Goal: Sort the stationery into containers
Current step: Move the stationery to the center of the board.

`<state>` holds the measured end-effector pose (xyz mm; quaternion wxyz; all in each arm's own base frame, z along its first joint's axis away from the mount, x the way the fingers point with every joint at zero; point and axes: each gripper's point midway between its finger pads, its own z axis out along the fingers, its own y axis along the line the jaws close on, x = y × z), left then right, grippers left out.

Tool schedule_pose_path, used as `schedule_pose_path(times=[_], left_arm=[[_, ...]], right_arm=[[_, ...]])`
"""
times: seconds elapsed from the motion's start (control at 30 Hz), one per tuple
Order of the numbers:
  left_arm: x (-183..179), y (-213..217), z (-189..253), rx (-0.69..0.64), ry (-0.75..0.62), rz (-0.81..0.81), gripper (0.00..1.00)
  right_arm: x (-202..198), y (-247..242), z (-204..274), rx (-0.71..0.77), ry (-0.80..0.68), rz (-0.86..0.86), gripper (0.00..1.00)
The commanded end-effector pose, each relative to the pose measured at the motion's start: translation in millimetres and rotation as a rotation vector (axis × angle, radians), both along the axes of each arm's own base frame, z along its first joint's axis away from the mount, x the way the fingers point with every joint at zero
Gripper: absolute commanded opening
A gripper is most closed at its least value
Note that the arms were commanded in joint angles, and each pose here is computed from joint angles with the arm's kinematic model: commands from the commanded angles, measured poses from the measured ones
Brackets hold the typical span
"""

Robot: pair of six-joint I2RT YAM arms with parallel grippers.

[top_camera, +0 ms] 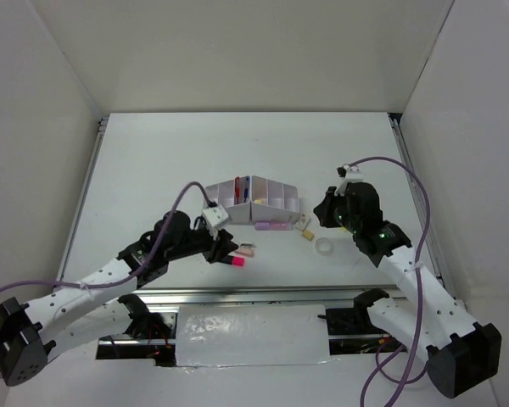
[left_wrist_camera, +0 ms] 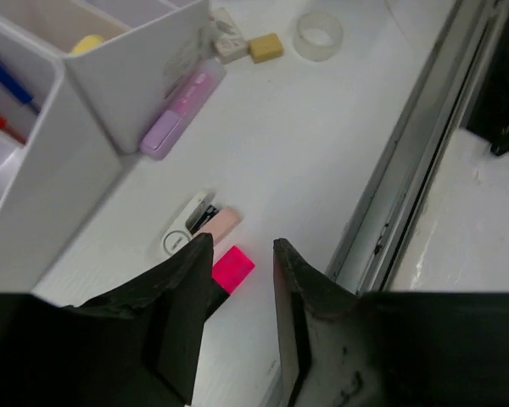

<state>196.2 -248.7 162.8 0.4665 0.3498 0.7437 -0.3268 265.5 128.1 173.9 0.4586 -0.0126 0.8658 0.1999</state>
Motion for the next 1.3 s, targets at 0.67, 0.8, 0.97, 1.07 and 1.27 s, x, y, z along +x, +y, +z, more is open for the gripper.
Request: schedule_pose_path(times=[0.67,0.8,0.97,1.07,1.27], left_arm=[[9,-86,-15,0.186,-0.332,-0.314,0.85],[15,-98,-22,0.177,-0.295,-0.366,0.92],[50,-106,-35,0.198,-0.268,-0.209,0.96],[64,-103,-29,0.14,-0.229,-0.069,0.96],[57,-98,-35,0.089,-0.111,0.195,0.98]], right_arm=[[17,-58,43,0.004,-0.096,-0.176,0.0],[19,-62,46,0.003,-0.1,-0.19,0.0],[21,-62,48,0.009,-0.095,-0.198,0.0],[23,-63,50,0.003,-0.095,-0.2,0.0],[26,-67,54,-0.018,-0.101,-0.211,0.0]])
